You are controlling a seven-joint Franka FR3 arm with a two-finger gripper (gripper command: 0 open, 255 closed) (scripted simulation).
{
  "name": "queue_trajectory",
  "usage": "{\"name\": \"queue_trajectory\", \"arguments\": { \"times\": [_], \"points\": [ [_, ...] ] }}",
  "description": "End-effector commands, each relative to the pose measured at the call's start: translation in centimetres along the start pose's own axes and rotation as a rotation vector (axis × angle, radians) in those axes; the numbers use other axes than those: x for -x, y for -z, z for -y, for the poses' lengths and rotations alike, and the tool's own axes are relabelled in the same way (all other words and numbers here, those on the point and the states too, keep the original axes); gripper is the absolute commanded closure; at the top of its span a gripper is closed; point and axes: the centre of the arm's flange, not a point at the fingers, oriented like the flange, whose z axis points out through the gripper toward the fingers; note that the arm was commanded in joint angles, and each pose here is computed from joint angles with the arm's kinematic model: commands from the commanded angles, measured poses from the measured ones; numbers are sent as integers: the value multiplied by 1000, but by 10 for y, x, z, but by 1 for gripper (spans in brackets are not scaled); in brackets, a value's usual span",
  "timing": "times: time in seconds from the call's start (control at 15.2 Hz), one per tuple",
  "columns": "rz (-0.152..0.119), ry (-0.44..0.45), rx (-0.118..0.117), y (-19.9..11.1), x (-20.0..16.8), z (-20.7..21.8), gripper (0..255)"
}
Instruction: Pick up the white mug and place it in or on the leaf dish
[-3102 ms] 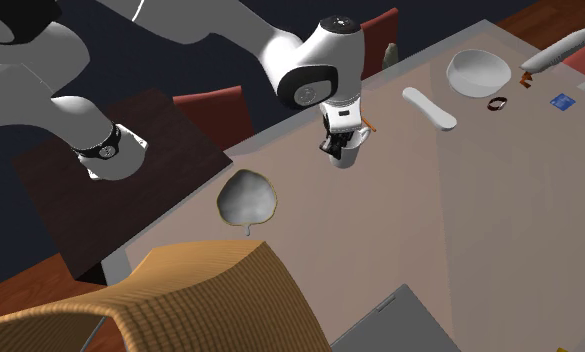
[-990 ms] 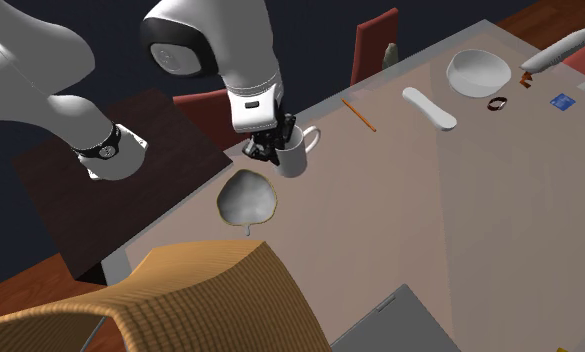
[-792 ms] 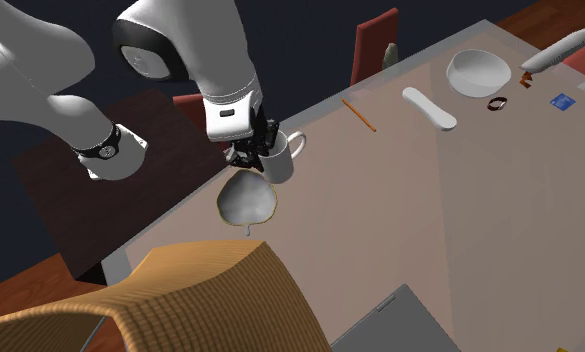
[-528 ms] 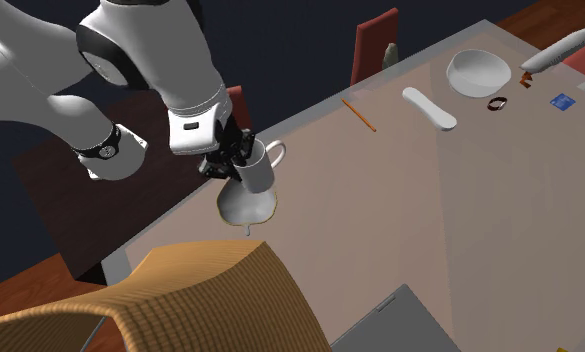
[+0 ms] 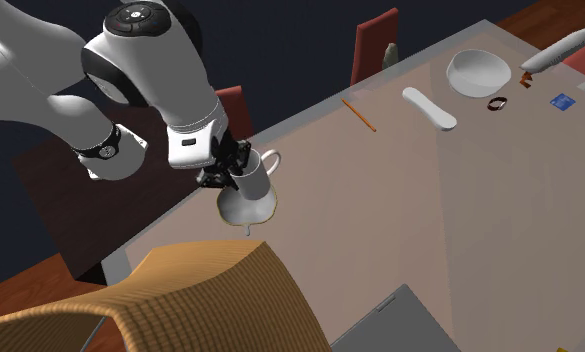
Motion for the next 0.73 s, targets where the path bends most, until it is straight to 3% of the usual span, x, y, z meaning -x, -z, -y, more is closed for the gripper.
{"name": "queue_trajectory", "arguments": {
  "times": [0.0, 0.66],
  "points": [
    [-1, 0, 0, -10, 2, -1, 255],
    [-1, 0, 0, -61, 11, -2, 255]
  ]
}}
